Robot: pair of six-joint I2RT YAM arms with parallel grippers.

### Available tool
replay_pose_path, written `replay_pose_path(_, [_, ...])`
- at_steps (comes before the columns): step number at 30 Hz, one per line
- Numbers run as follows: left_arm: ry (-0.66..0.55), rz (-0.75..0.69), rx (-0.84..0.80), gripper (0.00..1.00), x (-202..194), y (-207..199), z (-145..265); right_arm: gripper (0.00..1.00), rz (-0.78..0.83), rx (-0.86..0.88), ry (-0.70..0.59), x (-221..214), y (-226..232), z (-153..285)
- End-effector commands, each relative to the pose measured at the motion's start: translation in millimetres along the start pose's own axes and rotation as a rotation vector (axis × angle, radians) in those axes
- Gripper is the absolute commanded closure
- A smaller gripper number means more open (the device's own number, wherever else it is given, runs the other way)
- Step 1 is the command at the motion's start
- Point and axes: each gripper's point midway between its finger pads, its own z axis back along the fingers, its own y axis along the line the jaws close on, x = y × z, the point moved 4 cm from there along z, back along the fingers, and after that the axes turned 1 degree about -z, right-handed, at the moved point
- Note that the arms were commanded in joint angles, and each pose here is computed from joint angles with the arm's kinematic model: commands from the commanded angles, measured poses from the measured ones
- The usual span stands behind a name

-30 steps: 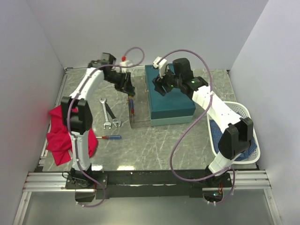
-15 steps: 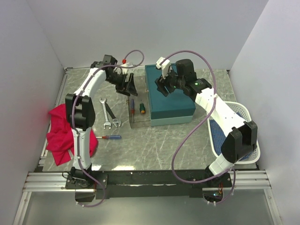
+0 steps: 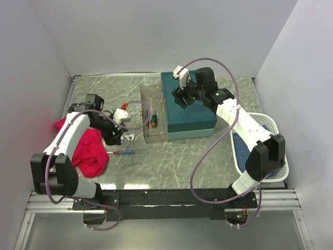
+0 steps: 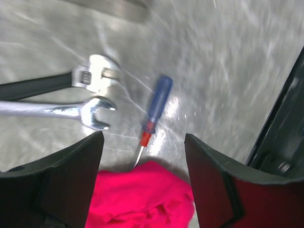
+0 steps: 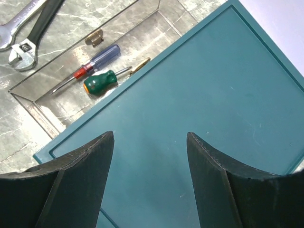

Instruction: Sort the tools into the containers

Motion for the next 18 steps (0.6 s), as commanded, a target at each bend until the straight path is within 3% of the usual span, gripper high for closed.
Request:
replay_pose_path(1, [0.079,-0.244,-0.031,0.26,-23.7,4.1,-19.4,0.30,0.013,0.001,-0.038,9.4,-1.5,6.2])
replay_pose_path(10, [0.137,-0.304,0.018,0.26,-50.8,8.2,-63.8,0.30,0.039,-0.010,-0.019,2.4,0.1,13.5])
replay_pose_path(15, [0.124,-0.345,0.014,0.25,-35.4,-3.8,-87.2,0.30,0.042,-0.011,-0.014,-1.0,0.8,13.2])
replay_pose_path(18, [0.194,-0.323,0.018,0.27,-46.3,-4.6,-102.3,0.30,0.045,-0.013,-0.012,-3.3,1.0,14.4])
